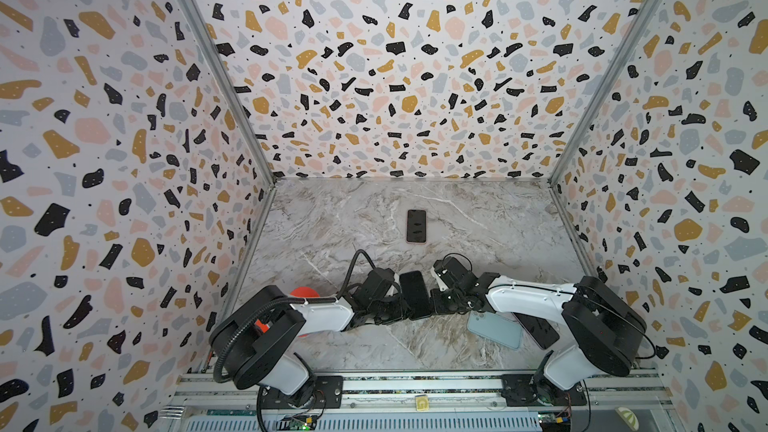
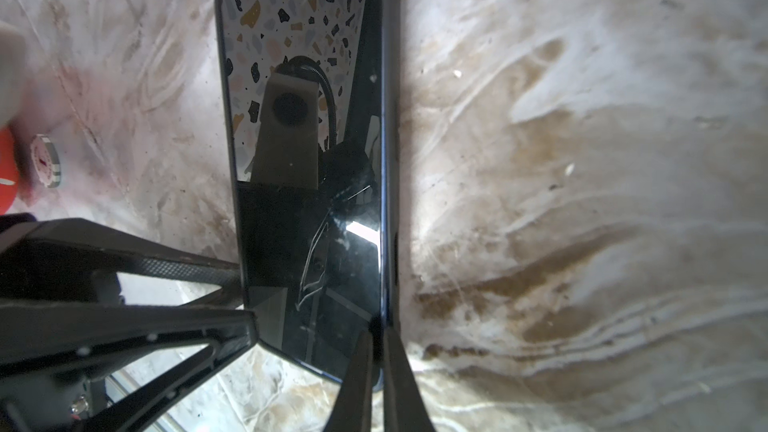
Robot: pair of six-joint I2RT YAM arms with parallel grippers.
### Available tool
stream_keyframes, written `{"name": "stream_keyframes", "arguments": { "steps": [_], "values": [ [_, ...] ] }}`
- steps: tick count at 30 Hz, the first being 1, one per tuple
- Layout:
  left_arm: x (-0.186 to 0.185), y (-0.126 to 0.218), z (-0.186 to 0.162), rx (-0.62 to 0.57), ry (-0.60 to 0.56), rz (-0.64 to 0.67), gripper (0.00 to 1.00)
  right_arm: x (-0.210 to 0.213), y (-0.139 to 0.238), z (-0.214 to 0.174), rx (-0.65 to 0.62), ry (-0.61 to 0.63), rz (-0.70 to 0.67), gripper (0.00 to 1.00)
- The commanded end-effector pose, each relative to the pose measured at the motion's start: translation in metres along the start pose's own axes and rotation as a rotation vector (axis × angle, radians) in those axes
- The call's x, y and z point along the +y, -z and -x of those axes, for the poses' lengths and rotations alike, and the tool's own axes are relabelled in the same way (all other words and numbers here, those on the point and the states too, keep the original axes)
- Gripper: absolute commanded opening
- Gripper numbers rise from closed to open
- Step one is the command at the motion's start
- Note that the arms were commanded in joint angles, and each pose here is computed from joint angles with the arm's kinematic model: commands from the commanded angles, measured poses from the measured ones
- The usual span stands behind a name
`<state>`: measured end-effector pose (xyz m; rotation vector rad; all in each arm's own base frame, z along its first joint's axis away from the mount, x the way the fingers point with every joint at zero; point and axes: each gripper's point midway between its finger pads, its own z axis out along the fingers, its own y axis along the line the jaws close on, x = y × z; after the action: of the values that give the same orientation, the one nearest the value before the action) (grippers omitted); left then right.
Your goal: Put the phone into the phone case
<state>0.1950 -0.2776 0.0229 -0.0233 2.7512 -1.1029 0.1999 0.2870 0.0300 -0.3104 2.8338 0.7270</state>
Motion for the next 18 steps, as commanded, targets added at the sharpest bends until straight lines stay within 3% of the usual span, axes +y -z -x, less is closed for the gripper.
{"name": "stream_keyframes", "arguments": {
  "steps": [1,7,18],
  "values": [
    [0.010,-0.009,-0.004,0.018,0.001,0.038,0.32,0.007,-0.023,-0.050,0.180,0.020,0.049,0.09],
    [0.010,-0.008,-0.005,0.018,0.001,0.040,0.32,0.012,-0.010,-0.034,0.131,0.048,0.015,0.09],
    [0.016,0.004,0.002,-0.011,-0.043,0.131,0.32,0.011,0.024,0.002,-0.001,0.082,-0.090,0.22]
  ]
}}
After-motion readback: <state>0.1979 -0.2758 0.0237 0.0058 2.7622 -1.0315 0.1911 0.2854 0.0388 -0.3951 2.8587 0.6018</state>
